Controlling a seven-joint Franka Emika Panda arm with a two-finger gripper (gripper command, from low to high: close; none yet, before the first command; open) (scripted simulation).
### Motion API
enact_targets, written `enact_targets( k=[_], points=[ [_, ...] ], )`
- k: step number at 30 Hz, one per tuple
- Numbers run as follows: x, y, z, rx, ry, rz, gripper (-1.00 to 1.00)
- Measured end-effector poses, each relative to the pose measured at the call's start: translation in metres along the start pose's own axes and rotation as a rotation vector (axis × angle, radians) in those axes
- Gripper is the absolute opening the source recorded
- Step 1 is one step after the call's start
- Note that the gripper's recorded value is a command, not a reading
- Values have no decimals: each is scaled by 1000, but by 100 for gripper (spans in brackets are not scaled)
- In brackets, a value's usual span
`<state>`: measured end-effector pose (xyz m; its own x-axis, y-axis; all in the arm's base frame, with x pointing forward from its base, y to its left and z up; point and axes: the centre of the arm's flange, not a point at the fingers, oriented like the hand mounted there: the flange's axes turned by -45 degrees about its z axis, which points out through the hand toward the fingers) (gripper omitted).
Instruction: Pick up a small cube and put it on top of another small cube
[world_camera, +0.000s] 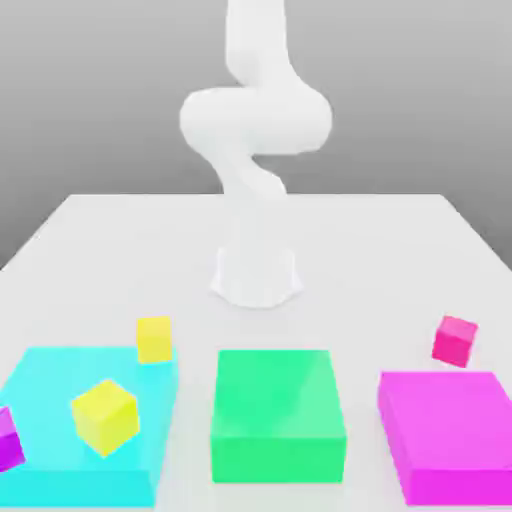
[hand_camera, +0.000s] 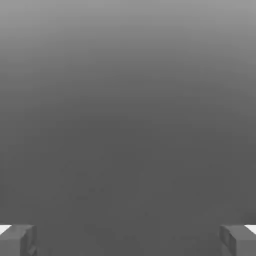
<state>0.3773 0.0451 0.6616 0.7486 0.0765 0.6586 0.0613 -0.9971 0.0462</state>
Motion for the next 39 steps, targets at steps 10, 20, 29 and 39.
enact_targets(
  k=[10, 20, 29, 39],
  points=[
    [-140, -193, 196, 113, -327, -431, 0],
    [-391, -312, 233, 359, -609, -869, 0],
    [-437, -319, 263, 391, -635, -881, 0],
    [-458, -316, 283, 384, -640, -889, -100]
  ],
)
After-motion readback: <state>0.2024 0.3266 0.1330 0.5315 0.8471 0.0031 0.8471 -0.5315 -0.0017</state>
